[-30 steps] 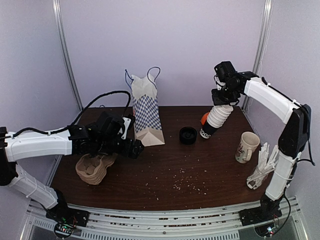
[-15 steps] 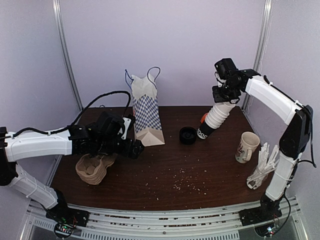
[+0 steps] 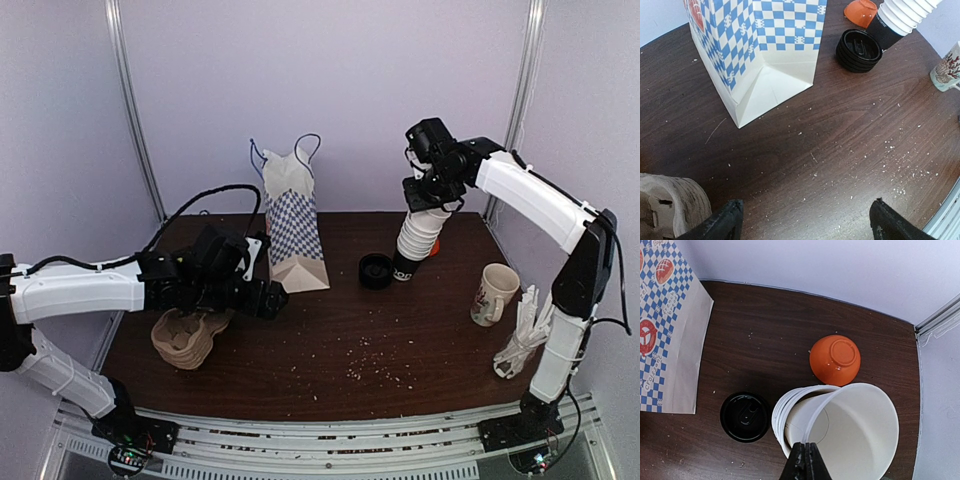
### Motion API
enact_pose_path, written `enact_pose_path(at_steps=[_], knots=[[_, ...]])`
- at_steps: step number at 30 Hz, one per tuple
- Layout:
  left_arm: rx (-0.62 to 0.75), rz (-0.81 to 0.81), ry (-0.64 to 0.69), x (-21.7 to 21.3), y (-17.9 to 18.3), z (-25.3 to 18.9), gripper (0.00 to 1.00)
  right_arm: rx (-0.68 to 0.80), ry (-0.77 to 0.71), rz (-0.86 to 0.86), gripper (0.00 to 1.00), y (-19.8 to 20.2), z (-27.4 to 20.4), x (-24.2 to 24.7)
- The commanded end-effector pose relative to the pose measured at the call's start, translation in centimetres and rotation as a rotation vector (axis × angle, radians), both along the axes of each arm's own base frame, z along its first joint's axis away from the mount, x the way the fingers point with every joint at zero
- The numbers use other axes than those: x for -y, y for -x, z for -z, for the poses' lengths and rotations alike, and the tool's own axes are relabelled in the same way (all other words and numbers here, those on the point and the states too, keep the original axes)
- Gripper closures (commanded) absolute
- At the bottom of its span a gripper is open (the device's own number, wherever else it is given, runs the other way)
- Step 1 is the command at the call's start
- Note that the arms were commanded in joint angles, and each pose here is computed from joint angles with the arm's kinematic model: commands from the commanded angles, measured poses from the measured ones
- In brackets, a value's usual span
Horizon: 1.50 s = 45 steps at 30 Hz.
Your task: Pack the takeout coffee
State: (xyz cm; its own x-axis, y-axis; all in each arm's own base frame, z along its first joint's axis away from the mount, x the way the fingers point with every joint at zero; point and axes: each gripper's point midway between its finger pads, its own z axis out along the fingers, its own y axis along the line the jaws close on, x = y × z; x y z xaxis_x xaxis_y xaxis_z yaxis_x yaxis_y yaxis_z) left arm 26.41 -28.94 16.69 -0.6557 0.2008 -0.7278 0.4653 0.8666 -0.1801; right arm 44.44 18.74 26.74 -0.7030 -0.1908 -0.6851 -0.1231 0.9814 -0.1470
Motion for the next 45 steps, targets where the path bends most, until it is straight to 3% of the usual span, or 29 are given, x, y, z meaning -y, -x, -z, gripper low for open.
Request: enact_pose_path(at_steps=[1, 18, 25, 31, 35, 42, 45], knots=[[-0.001, -0.002, 0.03, 0.0, 0.0, -0.2, 0.09, -0.013, 0.042, 0.0, 1.0, 0.3, 0.1, -0.4], [0.001, -0.008, 0.042, -0.5, 0.4, -0.5, 0.09, 0.119, -0.032, 0.024, 1.0, 1.3, -6.9, 0.0], [0.005, -0.017, 0.081, -0.3, 0.4, -1.5, 0.09, 0.222, -0.099, -0.002, 1.0, 4.0, -12.6, -0.6], [0.011, -0.036, 0.123, -0.4, 0.4, -2.7, 0.08, 0.241, -0.106, -0.111, 1.0, 8.2, -14.4, -3.1], [0.036, -0.073, 0.179, -1.0, 0.4, -3.9, 0.08, 0.203, -0.111, -0.285, 1.0, 12.8, -13.0, -7.1], [0.056, -0.171, 0.257, -3.4, 1.0, -4.5, 0.08, 0.101, -0.04, -0.589, 1.0, 23.5, -4.4, -16.4], [0.067, -0.201, 0.275, -4.6, 1.4, -4.5, 0.09, 0.056, 0.016, -0.658, 1.0, 26.3, 0.2, -19.6]])
